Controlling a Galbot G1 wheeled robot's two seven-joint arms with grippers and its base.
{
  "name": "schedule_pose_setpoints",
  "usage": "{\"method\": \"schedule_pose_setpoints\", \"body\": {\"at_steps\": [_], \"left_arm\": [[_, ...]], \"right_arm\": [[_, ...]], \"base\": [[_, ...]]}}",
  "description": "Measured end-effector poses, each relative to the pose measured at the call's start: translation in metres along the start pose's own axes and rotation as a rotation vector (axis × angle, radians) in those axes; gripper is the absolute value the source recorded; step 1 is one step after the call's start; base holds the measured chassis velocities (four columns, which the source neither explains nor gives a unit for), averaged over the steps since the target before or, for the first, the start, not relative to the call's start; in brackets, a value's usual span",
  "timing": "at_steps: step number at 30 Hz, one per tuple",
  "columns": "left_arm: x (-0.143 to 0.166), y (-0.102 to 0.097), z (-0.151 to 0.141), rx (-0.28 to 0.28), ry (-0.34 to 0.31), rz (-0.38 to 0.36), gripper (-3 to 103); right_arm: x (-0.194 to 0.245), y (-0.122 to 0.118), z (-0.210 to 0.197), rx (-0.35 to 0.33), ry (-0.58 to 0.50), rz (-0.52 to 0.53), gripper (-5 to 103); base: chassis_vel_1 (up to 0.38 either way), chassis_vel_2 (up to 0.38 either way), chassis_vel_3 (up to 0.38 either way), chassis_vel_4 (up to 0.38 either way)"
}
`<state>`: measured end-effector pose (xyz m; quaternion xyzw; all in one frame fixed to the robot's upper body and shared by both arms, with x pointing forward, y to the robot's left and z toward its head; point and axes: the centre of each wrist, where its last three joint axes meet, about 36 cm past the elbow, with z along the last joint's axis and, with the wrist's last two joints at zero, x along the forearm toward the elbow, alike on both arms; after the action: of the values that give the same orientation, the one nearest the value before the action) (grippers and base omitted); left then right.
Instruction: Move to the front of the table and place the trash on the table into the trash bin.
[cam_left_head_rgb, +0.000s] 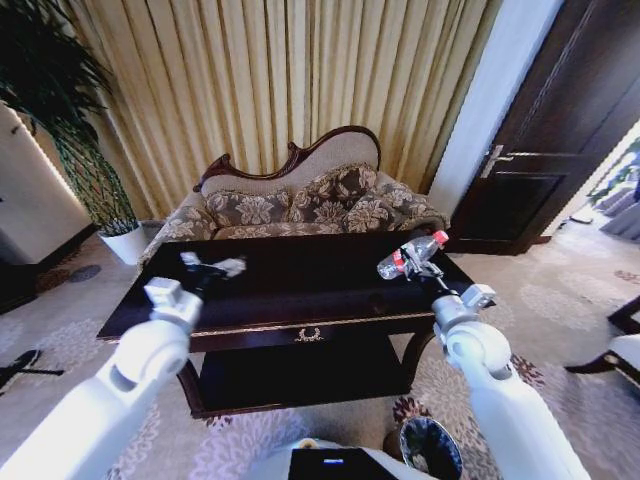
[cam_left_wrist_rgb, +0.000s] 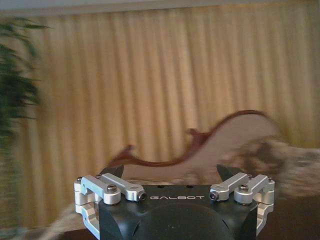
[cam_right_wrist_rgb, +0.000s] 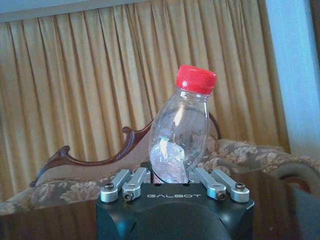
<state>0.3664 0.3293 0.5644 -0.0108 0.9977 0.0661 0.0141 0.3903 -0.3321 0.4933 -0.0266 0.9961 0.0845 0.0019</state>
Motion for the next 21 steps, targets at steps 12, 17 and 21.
{"method": "schedule_pose_setpoints", "body": {"at_steps": [12,17,21], "left_arm": [[0.012,0.062,0.000,-0.036,-0.012,-0.109,100],[0.016,0.079,0.006,-0.072,-0.020,-0.115,100],[0.023,0.089,0.007,-0.104,-0.033,-0.096,100]], "right_arm": [[-0.001,-0.010,-0.019,0.052,-0.045,0.005,28],[0.004,-0.017,-0.022,0.068,-0.049,0.020,28],[0.009,-0.021,-0.023,0.074,-0.051,0.027,28]], "base": [[0.000,0.000,0.000,0.000],[0.000,0.000,0.000,0.000],[0.000,0.000,0.000,0.000]]}}
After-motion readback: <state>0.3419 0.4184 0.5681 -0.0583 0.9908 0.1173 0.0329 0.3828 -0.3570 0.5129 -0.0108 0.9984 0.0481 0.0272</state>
